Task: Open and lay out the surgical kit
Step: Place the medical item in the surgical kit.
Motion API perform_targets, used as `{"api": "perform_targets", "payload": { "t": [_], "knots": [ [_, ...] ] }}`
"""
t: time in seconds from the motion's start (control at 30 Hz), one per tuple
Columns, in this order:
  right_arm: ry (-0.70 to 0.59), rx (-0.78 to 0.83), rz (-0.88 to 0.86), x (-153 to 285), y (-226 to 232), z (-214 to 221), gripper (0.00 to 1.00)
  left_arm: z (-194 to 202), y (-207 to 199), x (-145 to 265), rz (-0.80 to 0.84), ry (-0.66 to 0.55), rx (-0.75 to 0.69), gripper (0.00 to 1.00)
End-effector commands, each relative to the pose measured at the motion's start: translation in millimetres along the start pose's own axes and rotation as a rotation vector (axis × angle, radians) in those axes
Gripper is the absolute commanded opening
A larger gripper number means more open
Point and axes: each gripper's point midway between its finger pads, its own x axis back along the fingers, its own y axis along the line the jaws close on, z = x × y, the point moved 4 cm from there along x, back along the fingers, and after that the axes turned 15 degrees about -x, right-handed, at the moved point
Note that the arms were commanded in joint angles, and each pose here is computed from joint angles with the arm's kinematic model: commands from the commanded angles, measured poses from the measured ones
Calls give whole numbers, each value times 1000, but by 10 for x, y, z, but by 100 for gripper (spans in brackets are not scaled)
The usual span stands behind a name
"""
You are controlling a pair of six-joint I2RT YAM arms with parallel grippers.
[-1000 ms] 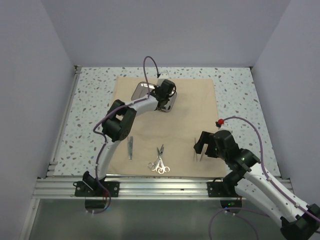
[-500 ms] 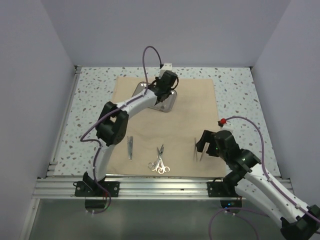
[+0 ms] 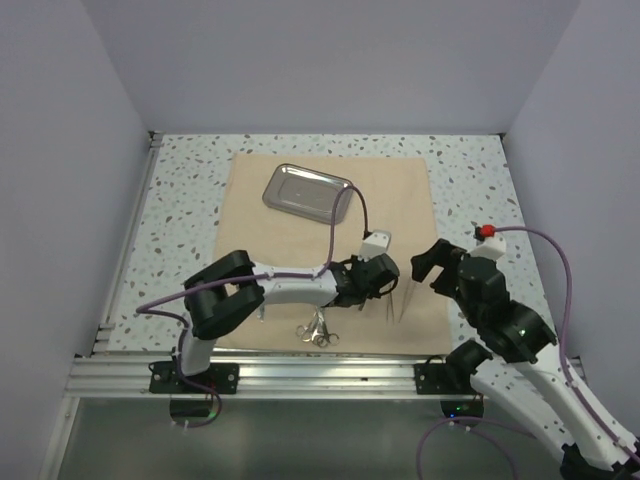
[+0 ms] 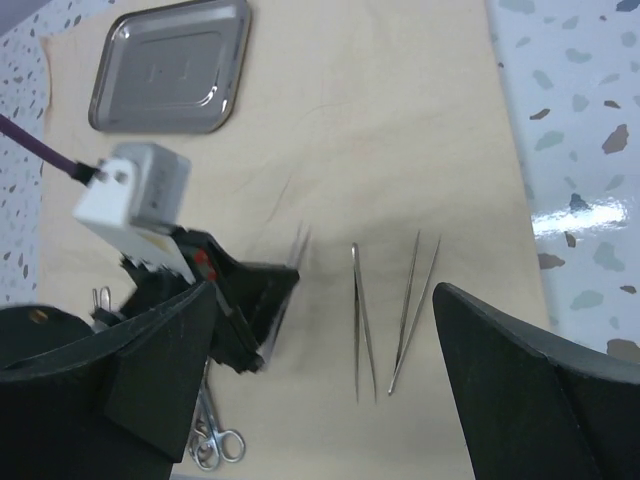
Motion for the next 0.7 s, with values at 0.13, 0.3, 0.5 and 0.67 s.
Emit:
{"api": "perform_targets", "payload": {
  "t": [0.13,0.3,0.5,0.67],
  "knots": [
    [-95,-23,30,206,-59,-234,94,333,-405,4,6,-5,134,0],
    [-103,-25,33,227,-93,-240,94,380,-706,14,109,-22,147,0],
    [-72,-11,52,151,-96,-168,94,404,-855,-35,149,-12,155,0],
    [-58,13,39,96,-84,-122,95,275,-866,97,201,-66,192,55]
  ]
}}
